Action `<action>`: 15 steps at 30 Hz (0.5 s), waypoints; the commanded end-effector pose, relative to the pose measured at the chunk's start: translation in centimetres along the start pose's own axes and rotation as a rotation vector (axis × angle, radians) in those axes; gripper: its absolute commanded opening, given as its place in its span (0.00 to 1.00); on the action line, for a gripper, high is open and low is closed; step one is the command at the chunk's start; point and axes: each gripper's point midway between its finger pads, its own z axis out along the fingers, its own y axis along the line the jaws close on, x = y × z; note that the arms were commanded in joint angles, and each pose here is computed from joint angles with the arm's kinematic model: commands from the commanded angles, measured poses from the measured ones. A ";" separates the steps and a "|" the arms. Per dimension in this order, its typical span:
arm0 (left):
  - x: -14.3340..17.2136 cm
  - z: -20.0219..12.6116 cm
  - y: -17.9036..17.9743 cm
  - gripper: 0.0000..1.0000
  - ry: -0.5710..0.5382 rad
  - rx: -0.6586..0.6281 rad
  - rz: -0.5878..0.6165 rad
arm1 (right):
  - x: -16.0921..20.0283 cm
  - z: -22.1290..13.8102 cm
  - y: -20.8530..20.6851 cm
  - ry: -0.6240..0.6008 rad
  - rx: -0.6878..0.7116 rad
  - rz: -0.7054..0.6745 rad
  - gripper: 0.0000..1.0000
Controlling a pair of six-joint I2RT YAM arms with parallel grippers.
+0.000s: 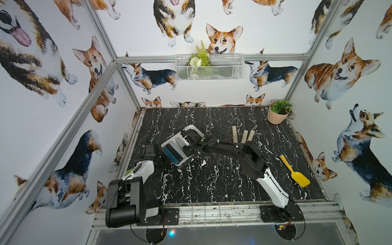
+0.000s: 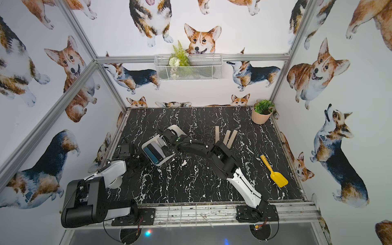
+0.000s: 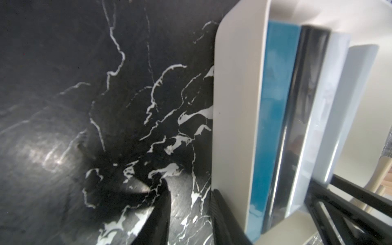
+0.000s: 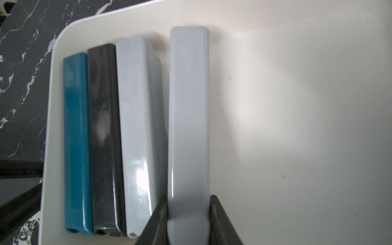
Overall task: Put the pruning pliers into the storage box
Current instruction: Place the pruning pliers in the storage box.
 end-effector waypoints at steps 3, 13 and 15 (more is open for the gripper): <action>0.4 0.1 0.5 0.36 0.014 -0.018 -0.011 | -0.1 0.1 0.0 -0.003 0.001 -0.009 0.06; 0.4 0.1 0.5 0.36 0.014 -0.019 -0.010 | -0.1 0.2 0.1 -0.004 -0.001 -0.007 0.21; 0.4 0.1 0.5 0.36 0.015 -0.019 -0.011 | -0.2 0.2 0.2 -0.007 -0.006 -0.007 0.28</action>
